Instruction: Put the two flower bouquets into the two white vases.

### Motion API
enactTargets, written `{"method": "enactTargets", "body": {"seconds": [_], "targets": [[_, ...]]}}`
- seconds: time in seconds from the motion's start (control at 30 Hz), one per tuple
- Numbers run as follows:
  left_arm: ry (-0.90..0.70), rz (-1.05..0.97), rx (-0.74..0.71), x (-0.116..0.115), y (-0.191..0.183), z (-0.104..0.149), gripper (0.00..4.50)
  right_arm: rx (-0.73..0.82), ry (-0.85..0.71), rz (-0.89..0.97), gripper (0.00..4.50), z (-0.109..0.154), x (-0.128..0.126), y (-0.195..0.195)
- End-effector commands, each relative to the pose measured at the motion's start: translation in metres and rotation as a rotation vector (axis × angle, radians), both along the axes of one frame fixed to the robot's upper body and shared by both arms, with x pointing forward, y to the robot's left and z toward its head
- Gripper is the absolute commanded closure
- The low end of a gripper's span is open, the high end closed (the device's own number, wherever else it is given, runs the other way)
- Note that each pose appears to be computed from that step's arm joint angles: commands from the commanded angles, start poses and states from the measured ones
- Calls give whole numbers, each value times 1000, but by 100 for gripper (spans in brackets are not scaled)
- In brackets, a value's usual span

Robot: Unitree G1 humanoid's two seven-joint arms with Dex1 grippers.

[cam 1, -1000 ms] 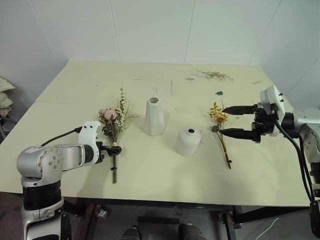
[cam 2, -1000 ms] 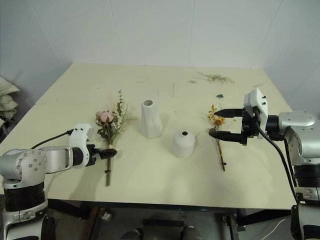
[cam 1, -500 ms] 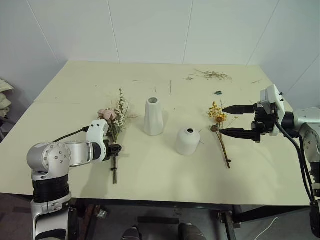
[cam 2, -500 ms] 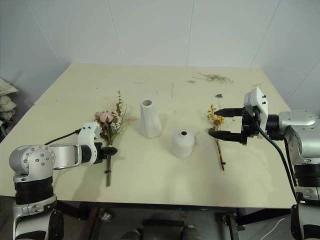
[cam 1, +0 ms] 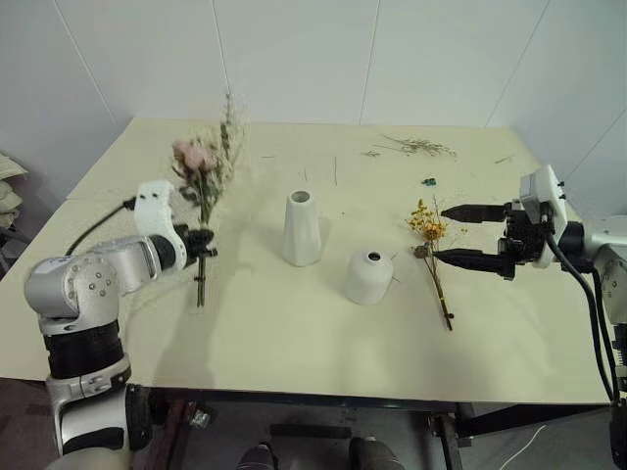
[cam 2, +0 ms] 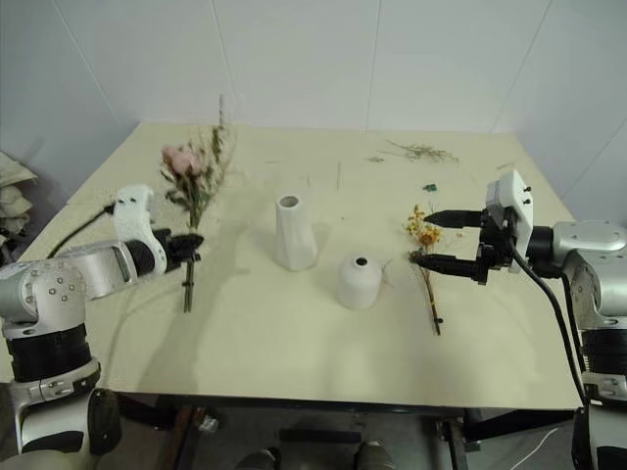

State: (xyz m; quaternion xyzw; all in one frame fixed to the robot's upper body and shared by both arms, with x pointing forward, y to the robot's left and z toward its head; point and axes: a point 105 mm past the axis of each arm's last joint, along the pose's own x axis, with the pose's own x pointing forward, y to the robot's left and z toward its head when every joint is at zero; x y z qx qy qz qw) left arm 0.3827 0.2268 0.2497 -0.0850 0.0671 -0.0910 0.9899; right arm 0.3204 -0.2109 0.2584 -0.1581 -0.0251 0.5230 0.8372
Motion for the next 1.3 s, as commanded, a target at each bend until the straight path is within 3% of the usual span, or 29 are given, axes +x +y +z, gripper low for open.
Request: {"method": "enactTargets", "body": {"seconds": [0.03,0.23,0.37,0.57,0.73,0.97,1.3], "targets": [[-322,80,42,8,23,66,438,77,-71,-4,0,21,-10,-1],[-648,-79,28,22,-5,123,438,137,-82,-39,0,25,-21,-5],[-729,-176,35,30,-24,134,438,164,-87,-49,0,28,-27,-5],[-831,-439,-86,35,-83,152,438,171,-128,-103,0,32,-34,-10],[-949,-694,-242,16,-112,156,438,173,-137,-115,0,28,-42,-7],[-972,-923,-285,-2,-124,144,438,178,-138,-127,0,28,-51,-8],[-890,-910,-236,9,-111,112,438,179,-128,-160,0,22,-53,-10]]}}
